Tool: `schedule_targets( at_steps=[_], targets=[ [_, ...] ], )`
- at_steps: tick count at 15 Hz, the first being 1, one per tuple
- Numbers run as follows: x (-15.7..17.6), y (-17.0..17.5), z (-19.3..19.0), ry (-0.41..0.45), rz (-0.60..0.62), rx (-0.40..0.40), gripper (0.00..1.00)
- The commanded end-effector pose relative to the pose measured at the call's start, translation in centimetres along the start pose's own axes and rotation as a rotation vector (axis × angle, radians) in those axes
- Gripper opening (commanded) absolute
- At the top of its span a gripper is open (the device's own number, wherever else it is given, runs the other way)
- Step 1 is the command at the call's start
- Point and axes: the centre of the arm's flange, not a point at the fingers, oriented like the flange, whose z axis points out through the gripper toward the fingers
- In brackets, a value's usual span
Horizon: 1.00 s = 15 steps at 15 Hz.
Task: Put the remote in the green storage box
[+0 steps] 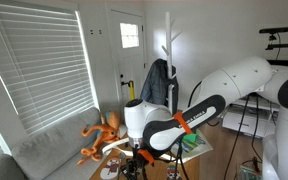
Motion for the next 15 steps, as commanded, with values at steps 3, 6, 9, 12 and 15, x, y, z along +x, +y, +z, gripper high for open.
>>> schedule_targets(
  at_steps=[3, 6, 9, 12, 15],
  targets=[
    [0.2, -0.3, -0.1, 0.014, 0.015, 0.014, 1.0],
    [0.9, -1.9, 0.8, 0.093, 0.063, 0.038, 1.0],
    [1.3, -2.9, 1.9, 0.116, 0.041, 0.051, 1.0],
    [1.3, -3.9, 3.1, 0.121, 0.002, 0.045, 1.0],
    [1.3, -4.3, 4.2, 0.119, -0.013, 0.035, 1.0]
  ],
)
